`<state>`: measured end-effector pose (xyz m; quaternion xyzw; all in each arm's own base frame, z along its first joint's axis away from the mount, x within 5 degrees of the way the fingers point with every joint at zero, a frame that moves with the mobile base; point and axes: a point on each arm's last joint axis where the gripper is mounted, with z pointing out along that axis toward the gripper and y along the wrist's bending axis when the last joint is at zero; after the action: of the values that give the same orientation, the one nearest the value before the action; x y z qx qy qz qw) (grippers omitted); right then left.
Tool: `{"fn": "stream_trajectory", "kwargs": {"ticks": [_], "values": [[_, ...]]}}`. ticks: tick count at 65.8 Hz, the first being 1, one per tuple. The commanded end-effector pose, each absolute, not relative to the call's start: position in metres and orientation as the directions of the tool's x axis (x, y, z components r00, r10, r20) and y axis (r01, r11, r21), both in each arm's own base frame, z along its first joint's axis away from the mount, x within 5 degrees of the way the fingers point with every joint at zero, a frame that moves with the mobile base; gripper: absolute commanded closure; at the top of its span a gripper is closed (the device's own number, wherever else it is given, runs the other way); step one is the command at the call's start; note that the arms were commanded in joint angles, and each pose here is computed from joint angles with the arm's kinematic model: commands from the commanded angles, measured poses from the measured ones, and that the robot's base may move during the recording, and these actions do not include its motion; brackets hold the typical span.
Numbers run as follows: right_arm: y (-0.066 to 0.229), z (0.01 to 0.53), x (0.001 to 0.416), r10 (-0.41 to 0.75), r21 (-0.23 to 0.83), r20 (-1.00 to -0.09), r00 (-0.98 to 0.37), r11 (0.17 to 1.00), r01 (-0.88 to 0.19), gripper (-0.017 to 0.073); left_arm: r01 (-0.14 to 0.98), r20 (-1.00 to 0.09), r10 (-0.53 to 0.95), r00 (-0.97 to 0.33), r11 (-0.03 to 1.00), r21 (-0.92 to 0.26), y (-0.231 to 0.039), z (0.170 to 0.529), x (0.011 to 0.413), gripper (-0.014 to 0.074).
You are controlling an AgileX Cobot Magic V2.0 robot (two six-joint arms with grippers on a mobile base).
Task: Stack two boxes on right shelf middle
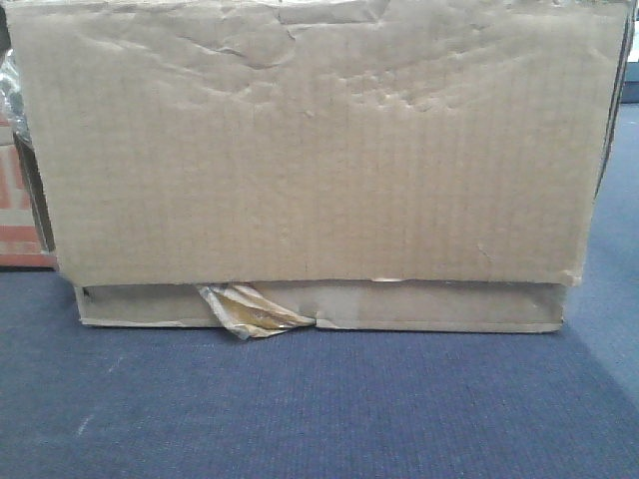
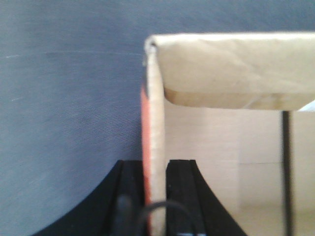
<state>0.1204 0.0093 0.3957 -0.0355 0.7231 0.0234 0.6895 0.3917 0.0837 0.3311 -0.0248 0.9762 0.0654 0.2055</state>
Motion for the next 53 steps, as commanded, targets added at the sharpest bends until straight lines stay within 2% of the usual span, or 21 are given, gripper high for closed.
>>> {"fn": "stream_trajectory", "kwargs": {"ticks": [1,14,27,37,45,53], "values": [[0.008,0.4,0.12,-0.027,-0.025,-0.999,-0.027,0.997,-0.075,-0.0009,-0.171,-0.497,-0.071,-0.865,0.973,0.157,0.092,0.366,0.373,0.0705],[0.008,0.4,0.12,-0.027,-0.025,-0.999,-0.027,0.997,-0.075,-0.0009,-0.258,-0.675,-0.09,-0.733,0.954,0.154,0.098,0.426,0.333,0.0705],[0.008,0.4,0.12,-0.027,-0.025,-0.999,-0.027,0.997,-0.075,-0.0009,-0.275,-0.831,-0.088,-0.549,0.958,0.081,0.083,0.484,0.294,0.0705],[0.008,0.4,0.12,-0.027,-0.025,-0.999,-0.027,0.997,-0.075,-0.0009,-0.214,-0.901,-0.126,-0.415,0.976,-0.038,0.065,0.523,0.266,0.0705],[0.008,0.4,0.12,-0.027,-0.025,-0.999,-0.027,0.997,-0.075,-0.0009,-0.111,-0.928,-0.176,-0.329,0.983,-0.148,0.046,0.547,0.248,0.0705],[0.008,0.4,0.12,-0.027,-0.025,-0.999,-0.027,0.997,-0.075,-0.0009,-0.001,-0.938,-0.159,-0.308,0.986,-0.166,0.021,0.559,0.239,0.0705]]}}
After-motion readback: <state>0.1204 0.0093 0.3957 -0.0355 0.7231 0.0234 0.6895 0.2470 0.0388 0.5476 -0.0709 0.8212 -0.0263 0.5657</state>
